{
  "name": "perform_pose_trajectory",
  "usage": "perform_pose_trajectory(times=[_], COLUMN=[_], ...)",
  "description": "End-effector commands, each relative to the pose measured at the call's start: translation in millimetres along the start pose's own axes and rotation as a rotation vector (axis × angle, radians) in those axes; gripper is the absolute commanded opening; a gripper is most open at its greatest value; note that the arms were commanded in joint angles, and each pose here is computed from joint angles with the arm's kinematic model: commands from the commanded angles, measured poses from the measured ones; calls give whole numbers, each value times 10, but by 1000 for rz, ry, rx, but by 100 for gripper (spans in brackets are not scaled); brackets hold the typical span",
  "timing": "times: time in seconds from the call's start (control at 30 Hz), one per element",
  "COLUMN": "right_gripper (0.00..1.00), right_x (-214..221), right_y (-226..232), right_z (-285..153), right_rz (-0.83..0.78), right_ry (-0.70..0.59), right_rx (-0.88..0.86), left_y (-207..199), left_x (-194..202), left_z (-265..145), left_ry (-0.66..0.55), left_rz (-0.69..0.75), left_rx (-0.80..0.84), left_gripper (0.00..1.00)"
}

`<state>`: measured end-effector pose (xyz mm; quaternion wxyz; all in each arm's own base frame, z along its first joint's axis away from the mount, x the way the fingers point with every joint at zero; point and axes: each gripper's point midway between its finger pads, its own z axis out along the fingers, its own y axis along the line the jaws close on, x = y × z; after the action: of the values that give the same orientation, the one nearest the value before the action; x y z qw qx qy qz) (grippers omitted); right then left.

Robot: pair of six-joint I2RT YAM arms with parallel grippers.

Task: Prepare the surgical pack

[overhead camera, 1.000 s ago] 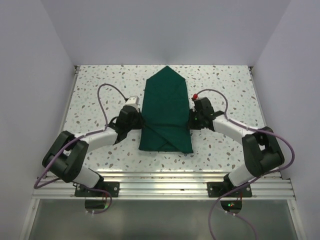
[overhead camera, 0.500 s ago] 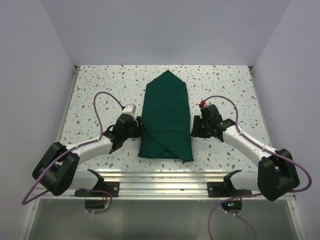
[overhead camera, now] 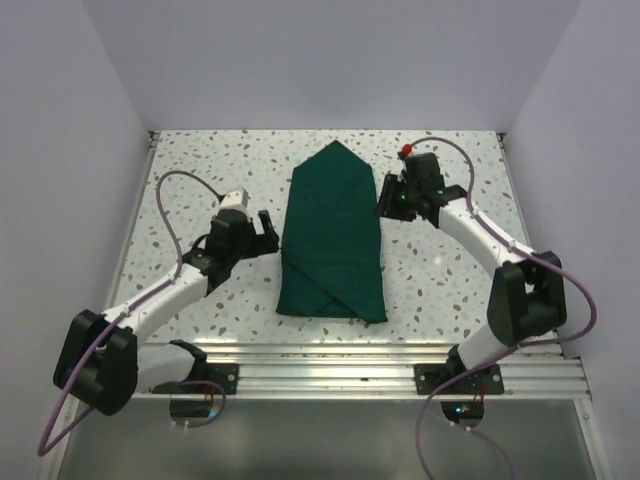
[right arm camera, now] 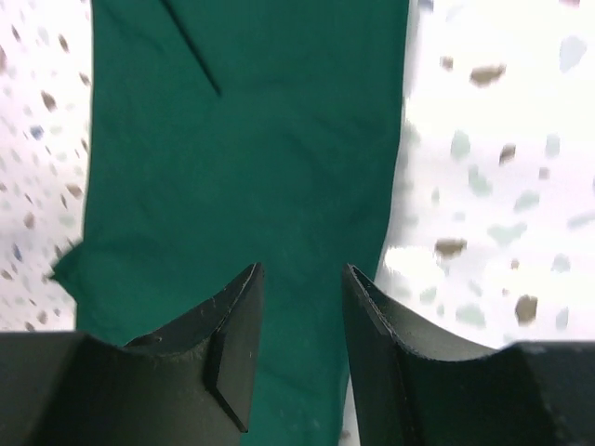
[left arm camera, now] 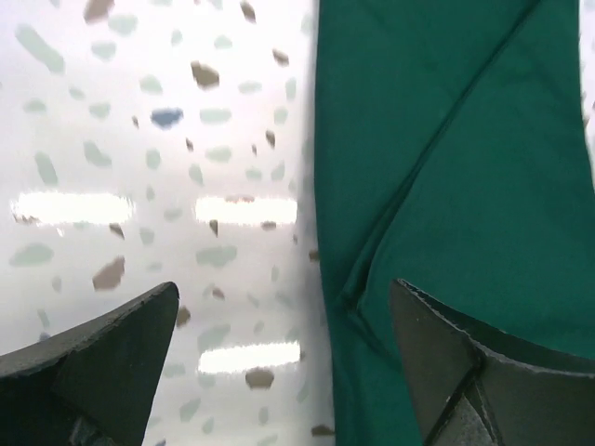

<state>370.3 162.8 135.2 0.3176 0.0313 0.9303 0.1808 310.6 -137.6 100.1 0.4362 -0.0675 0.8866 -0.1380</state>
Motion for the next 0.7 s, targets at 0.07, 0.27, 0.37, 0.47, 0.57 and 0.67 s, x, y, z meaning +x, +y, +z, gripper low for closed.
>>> perform_pose_trajectory(times=[0.07,0.27,0.37,0.47,0.57,0.67], right_gripper=[43,41,46,48,48,48], right_x=[-775,-1216,-1419,-1544,-1555,-1503], right_y=[162,46,-62,-166,-203,-216], right_z=[330,803,916,1053,1218,1370], right_rz=[8,14,21,23,44,62], right_ry=[-87,-76,-102,-108,-92,-80], right_rx=[-146,-160,-113,-78,-101,-132], left_y=[-176,-412,-490,-591,-677,-704], left_x=[-940,-1438,-1615,-1851,-2024,-2018], left_z=[347,933,1273,1525,1689,1869], left_ry=[-145,-179,-152,-174,-209,-199], left_rz=[-37,-79,-92,-60,-18,2], left_rx=[65,194,234,248,279,297], left_gripper=[98,96,91,87,84,83])
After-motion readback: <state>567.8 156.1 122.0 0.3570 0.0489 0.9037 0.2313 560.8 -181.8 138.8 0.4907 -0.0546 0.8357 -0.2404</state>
